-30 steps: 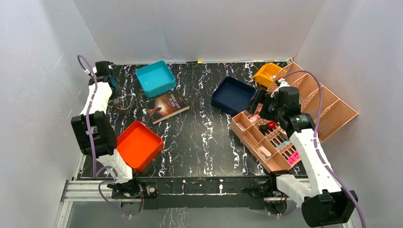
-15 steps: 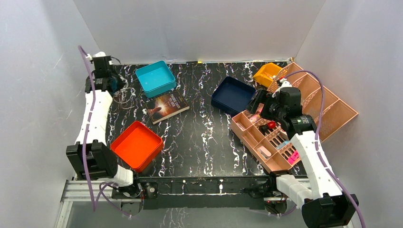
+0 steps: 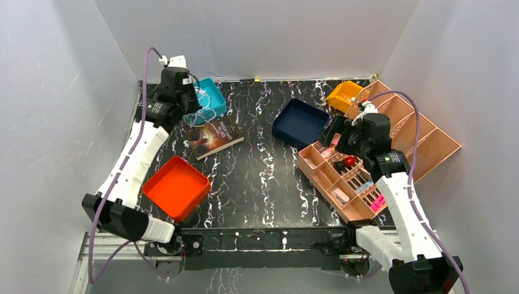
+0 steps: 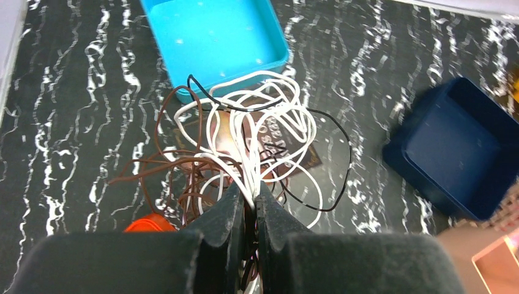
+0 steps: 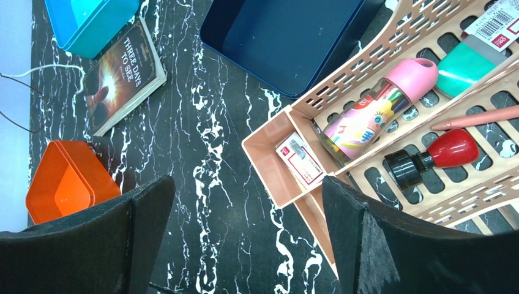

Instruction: Untangle the cables

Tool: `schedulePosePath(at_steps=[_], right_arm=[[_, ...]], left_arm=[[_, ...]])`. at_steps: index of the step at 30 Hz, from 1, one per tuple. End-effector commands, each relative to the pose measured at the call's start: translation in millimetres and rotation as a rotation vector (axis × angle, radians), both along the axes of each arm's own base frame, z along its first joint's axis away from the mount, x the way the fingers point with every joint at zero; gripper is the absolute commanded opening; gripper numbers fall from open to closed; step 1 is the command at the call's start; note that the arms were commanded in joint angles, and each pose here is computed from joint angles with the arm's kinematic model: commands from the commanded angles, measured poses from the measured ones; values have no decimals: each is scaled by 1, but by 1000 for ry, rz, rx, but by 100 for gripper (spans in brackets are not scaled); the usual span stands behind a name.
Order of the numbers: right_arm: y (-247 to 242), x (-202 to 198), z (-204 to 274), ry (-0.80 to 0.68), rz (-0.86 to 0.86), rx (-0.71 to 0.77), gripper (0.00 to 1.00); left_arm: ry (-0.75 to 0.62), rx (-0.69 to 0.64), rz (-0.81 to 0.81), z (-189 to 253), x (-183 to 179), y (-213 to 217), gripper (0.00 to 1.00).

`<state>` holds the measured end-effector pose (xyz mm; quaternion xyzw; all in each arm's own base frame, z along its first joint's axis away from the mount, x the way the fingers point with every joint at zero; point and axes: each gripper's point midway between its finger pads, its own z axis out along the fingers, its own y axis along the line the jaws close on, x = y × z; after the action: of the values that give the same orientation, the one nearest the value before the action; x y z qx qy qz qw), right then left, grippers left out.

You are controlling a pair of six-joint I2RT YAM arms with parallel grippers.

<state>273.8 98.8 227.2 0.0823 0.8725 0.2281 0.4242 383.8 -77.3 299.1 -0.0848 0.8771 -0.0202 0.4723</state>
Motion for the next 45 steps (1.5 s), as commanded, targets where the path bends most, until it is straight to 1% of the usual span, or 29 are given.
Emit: schedulePosePath(at_steps=[1, 8, 17, 22, 27, 31, 37, 40, 42, 45], right_arm=[[5, 9, 30, -118, 28, 20, 99], [-2, 12, 29, -129, -10, 3, 98], [-9, 15, 15, -96, -56, -18, 98], [-8, 14, 15, -104, -39, -23, 98], [-4, 12, 13, -102, -9, -17, 98], [3, 10, 12, -102, 27, 3, 98], [8, 8, 11, -105, 57, 14, 98], [8, 7, 11, -107, 59, 13, 98], [8, 7, 11, -108, 60, 11, 98], [8, 6, 10, -104, 61, 11, 98]], left_arm=[[-85, -23, -27, 39, -26, -21, 0], [-43, -65, -125, 19, -49, -75, 0], [39, -71, -245, -19, -83, -137, 0], [98, -80, -303, -43, -105, -161, 0], [184, -61, -364, -79, -122, -184, 0], [212, -72, -413, -102, -127, -193, 0], [248, -41, -410, -139, -126, -194, 25], [240, -30, -392, -144, -122, -193, 36], [235, -22, -379, -145, -120, -191, 41], [227, -13, -357, -143, -118, -184, 45]])
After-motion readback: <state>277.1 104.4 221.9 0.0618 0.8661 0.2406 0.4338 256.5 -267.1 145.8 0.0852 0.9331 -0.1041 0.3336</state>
